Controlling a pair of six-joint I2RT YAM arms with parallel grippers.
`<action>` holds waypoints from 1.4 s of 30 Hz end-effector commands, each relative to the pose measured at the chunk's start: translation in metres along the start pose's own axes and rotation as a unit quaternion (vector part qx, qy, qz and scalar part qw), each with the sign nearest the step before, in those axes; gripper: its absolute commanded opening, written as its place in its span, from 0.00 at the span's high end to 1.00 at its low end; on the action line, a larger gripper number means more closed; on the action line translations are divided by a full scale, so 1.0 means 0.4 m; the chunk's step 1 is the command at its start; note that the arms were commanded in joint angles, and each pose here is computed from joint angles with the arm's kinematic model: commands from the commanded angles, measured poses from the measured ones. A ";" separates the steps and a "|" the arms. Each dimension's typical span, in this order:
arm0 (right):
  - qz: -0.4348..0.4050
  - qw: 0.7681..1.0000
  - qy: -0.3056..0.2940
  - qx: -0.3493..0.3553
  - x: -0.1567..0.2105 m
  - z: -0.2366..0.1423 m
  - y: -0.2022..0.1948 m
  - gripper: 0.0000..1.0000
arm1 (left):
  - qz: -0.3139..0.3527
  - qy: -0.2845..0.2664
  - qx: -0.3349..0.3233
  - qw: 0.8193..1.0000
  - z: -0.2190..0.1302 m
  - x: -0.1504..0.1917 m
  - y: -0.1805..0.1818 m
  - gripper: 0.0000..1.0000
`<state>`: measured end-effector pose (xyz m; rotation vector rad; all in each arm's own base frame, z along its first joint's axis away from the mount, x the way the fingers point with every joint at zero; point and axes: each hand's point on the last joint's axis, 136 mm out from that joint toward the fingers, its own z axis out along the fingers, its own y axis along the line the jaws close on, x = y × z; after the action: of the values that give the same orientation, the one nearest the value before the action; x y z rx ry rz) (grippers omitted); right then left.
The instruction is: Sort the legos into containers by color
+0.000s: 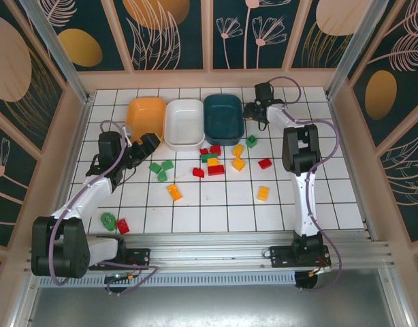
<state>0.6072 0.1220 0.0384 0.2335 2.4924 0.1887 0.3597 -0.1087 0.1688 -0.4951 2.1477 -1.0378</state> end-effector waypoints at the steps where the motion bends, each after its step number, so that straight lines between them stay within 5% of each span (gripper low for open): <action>1: -0.009 0.998 0.010 0.066 0.023 0.024 -0.056 0.38 | 0.008 0.002 0.013 1.000 -0.009 0.000 -0.026 0.12; 9: -0.001 0.998 0.014 0.062 0.036 -0.012 -0.088 0.47 | 0.005 0.003 0.014 1.000 -0.007 0.008 -0.018 0.12; 14: 0.017 1.000 -0.009 -0.009 -0.004 -0.074 -0.035 0.39 | 0.003 0.003 0.017 1.000 -0.005 0.011 -0.015 0.12; 19: 0.029 0.999 -0.034 0.008 -0.052 -0.102 -0.028 0.36 | -0.001 0.005 0.027 1.000 -0.002 0.011 -0.024 0.12; 34: 0.016 0.999 0.023 0.024 0.045 0.011 -0.048 0.35 | -0.002 0.010 0.017 1.000 0.005 0.022 -0.003 0.12; 42: 0.012 0.999 0.030 0.029 0.058 0.015 -0.056 0.43 | -0.005 0.011 0.018 1.000 0.008 0.027 0.002 0.12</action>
<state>0.5962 0.1027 0.0301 0.3011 2.5099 0.1475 0.3549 -0.1131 0.1625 -0.4937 2.1579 -1.0689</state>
